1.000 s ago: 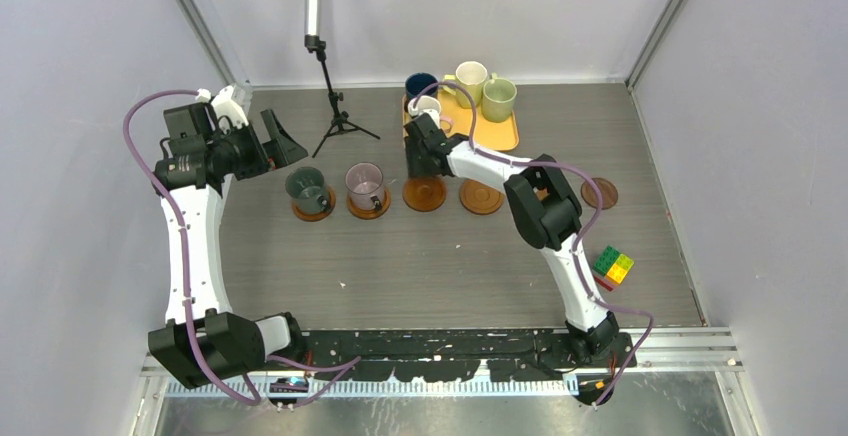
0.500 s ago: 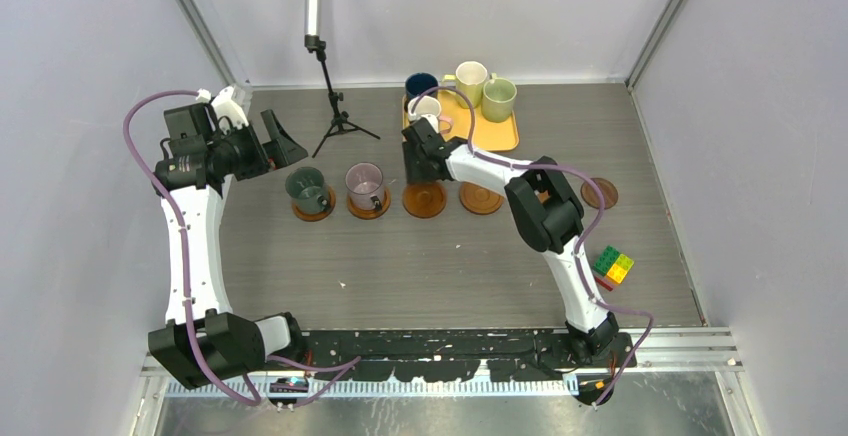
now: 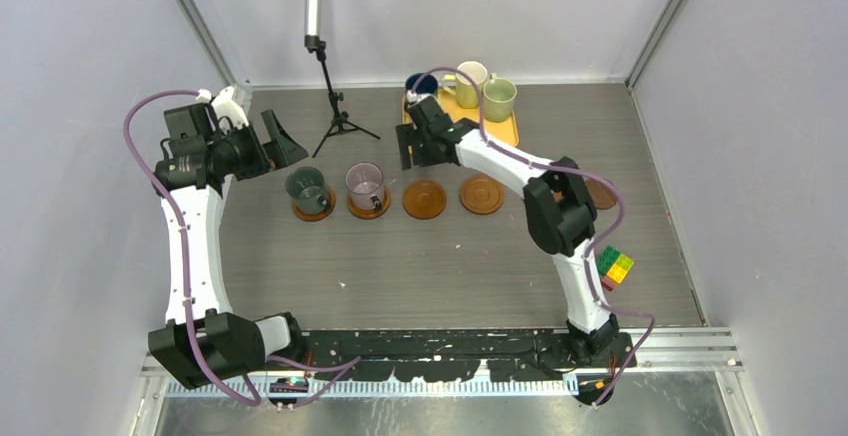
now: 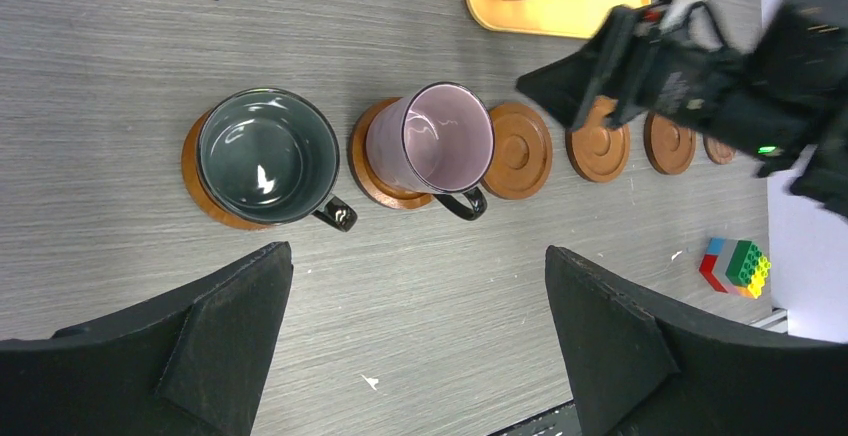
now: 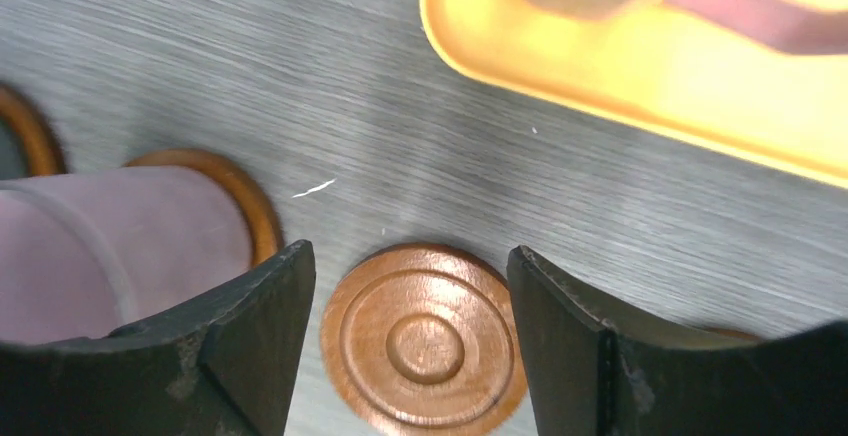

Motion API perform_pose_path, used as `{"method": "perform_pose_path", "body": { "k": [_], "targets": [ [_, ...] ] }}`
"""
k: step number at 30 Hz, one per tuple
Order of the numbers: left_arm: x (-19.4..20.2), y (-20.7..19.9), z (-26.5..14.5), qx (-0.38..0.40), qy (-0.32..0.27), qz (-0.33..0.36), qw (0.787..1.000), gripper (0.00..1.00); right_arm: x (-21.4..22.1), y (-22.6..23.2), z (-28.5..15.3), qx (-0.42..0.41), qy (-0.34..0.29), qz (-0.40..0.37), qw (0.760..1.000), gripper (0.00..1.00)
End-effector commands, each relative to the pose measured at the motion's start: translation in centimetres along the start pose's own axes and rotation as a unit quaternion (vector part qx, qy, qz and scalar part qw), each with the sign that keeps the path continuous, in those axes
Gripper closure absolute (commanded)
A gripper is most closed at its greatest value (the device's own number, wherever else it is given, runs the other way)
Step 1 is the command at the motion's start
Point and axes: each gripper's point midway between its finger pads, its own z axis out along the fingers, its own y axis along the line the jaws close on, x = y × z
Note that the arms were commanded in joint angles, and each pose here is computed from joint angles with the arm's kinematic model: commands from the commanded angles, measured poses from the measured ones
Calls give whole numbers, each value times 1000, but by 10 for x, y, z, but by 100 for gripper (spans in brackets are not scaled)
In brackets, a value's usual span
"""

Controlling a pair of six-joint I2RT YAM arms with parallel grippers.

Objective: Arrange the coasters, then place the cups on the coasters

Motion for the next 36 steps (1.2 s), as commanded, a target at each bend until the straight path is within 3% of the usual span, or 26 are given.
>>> {"method": "perform_pose_path", "body": {
  "k": [1, 8, 14, 19, 27, 36],
  "targets": [
    [-11, -10, -5, 21, -21, 34, 999, 0, -89, 5, -95, -84, -101, -19, 991, 23],
    [-9, -15, -6, 36, -18, 44, 998, 0, -107, -78, -134, -156, -97, 25, 983, 18],
    [-7, -14, -2, 44, -12, 38, 998, 0, -133, -190, -126, -75, -135, 77, 985, 19],
    [-6, -12, 1, 43, -10, 37, 998, 0, -168, -259, -108, -52, -188, 159, 968, 19],
    [-6, -5, 5, 29, -6, 37, 999, 0, -199, -300, -63, -73, -223, 223, 946, 20],
    [-6, 5, 11, 13, -1, 31, 999, 0, -214, -311, -26, -97, -256, 253, 928, 20]
  ]
}}
